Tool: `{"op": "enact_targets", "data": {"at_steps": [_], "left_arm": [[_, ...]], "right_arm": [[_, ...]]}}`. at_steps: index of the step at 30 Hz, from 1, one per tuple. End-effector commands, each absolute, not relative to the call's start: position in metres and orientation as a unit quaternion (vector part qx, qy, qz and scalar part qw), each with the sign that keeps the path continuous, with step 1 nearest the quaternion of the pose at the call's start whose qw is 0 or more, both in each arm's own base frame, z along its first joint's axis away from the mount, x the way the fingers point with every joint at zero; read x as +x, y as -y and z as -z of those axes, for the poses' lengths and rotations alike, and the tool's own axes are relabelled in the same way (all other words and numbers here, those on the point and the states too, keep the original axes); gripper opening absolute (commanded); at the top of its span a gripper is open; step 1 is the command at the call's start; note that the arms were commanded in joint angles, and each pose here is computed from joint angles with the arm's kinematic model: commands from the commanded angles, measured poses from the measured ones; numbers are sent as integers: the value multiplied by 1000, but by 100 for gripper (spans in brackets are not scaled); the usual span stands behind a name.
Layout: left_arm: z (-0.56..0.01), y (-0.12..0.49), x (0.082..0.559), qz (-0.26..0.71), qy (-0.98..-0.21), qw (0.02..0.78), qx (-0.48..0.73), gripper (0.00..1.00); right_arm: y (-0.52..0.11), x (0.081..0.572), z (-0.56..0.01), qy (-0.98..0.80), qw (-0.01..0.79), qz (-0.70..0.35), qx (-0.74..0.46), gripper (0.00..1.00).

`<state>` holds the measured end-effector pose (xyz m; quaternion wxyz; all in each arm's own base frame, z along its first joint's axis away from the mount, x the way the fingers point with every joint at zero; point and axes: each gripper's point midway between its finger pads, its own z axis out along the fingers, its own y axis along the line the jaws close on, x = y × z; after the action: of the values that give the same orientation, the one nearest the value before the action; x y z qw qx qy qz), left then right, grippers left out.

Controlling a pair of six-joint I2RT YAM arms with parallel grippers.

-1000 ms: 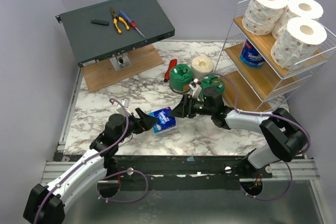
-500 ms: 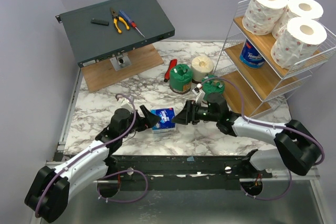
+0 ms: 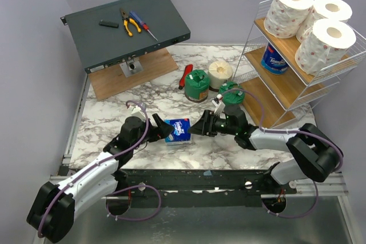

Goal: Place and organize the paper towels onto the shelf
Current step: Adjust the paper towel at the center of the board.

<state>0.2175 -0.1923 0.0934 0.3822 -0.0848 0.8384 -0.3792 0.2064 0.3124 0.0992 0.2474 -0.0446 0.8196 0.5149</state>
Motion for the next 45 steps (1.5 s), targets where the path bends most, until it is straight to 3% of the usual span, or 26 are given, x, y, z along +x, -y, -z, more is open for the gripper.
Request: {"op": "enact_targets", "data": {"at_steps": [1,28,35,45], "left_arm": [[-101,189,223,368,-837,396,-81,84],[-86,195,218,387,-835,382,-83,83],[-86,197,215,397,-832,380,-78,83],[-86,198,212,405,-828,380,-77,82]], "right_arm": [[-322,210,-114,-790,255,-556,-48,70],[-347,203,-128,-738,222,-630,-94,43],[-349,201,-131,-727,215,-645,-95,49],[-350,205,-129,-735,218,-636,-92,31]]}}
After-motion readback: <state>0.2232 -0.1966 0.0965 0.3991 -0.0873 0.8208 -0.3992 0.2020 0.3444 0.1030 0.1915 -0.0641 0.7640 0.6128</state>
